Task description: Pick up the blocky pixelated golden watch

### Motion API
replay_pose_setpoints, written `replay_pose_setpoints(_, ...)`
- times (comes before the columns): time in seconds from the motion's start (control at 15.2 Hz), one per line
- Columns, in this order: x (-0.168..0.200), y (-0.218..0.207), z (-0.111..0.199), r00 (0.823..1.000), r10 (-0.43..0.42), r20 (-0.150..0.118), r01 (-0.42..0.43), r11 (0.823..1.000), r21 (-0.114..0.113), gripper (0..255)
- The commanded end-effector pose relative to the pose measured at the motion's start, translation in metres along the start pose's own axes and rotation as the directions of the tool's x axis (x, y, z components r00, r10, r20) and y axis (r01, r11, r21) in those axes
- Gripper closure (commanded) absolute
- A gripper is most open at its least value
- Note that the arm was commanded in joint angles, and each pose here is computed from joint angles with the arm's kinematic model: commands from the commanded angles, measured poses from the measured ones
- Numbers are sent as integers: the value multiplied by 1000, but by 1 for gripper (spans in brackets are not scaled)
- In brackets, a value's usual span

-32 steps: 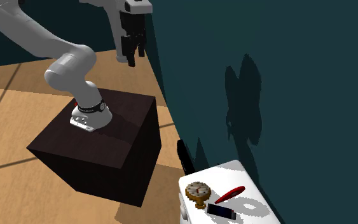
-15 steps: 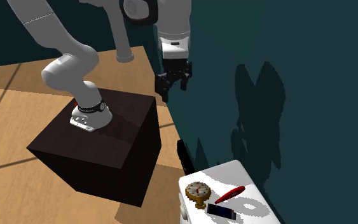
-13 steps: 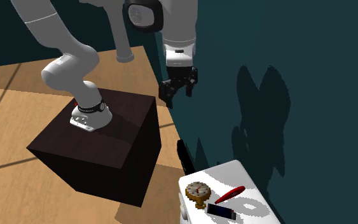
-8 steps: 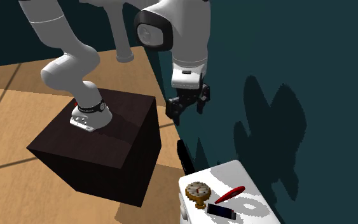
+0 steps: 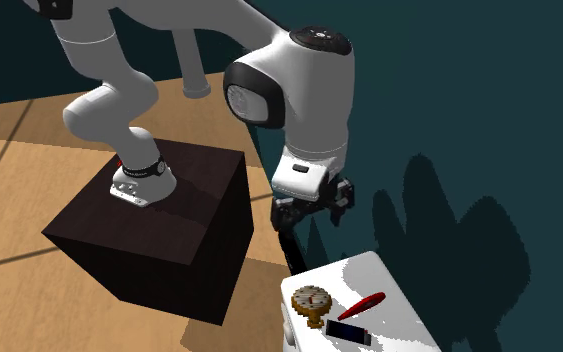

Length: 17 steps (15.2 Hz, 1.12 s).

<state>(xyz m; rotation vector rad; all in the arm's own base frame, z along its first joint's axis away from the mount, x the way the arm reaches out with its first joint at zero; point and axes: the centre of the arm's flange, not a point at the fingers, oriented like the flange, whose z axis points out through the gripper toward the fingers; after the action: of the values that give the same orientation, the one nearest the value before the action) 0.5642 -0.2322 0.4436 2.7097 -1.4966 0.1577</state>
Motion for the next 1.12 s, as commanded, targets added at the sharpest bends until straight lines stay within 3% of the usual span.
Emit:
replay_pose_setpoints(0.0,27,8,12,998,70,-4,-70,998,7,0)
replay_pose_setpoints(0.26,72,26,32,979,206,-9,-206,978,20,0)
replay_pose_setpoints(0.53,114,50,51,941,337,-12,-337,941,33,0)
replay_pose_setpoints(1.06,113,52,92,938,346,-12,-346,938,34,0)
